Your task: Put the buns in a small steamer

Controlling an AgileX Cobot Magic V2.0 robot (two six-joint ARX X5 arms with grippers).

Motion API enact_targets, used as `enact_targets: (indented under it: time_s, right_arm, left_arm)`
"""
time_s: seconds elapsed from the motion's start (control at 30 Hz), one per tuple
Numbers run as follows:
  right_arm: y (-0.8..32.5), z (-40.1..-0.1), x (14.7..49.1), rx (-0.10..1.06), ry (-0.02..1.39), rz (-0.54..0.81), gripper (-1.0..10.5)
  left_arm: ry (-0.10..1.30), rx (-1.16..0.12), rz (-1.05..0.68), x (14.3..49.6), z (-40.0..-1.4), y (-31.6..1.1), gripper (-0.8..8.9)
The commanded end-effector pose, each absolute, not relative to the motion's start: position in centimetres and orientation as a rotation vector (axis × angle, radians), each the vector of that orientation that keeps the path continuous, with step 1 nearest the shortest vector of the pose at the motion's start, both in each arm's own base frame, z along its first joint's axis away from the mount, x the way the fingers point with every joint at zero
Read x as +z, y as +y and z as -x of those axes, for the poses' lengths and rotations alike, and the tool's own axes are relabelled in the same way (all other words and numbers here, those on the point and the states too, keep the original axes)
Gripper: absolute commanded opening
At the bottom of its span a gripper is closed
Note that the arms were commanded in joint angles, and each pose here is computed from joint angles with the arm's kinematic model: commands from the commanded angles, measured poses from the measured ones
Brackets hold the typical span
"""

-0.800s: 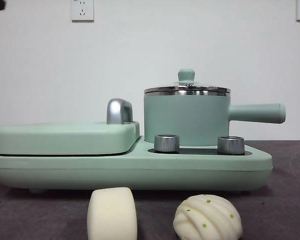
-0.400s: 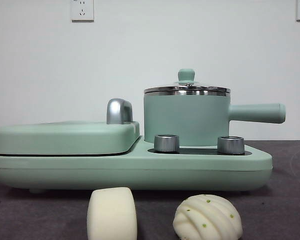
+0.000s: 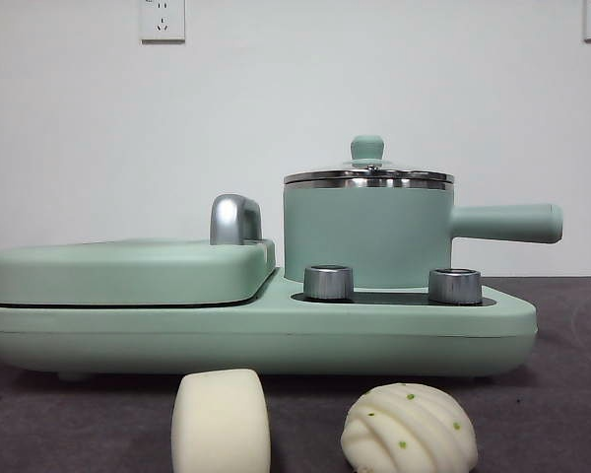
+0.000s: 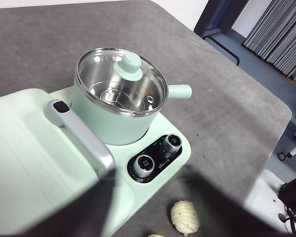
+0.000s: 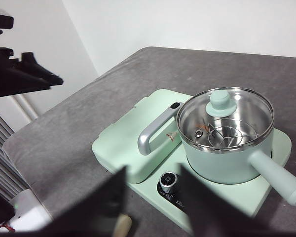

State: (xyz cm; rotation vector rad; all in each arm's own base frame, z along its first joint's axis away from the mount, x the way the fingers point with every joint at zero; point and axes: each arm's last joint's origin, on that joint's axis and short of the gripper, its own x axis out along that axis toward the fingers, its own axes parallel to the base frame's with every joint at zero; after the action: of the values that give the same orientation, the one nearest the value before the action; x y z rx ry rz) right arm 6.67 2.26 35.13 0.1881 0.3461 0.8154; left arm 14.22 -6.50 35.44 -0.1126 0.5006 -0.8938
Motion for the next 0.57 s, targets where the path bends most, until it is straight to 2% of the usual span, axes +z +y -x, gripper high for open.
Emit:
enact_targets:
  time_s: [0.03,0.13,0.4,0.57]
  right_arm:
    - [2.2,-6.6,35.5,0.812,0.330,-0.175,4.2]
    - [2.2,-6.6,35.5,0.812,0.330,-0.175,4.8]
    - [2.2,-6.6,35.5,0.813,0.329,-0.175,4.9]
    - [2.2,-6.6,35.5,0.811,0.333,-0.182,4.9]
  left_arm:
    - [0.462,-0.910,0.096,36.2,-14.3,-6.6,5.44]
    - [0.461,-0.910,0.096,36.2,-14.3,-6.6,5.64]
    - [0.475,-0.903,0.127,36.2,-14.8,-6.8,5.55]
    - [0.518,-0.893,0.140,36.7,-17.1,-7.6,5.54]
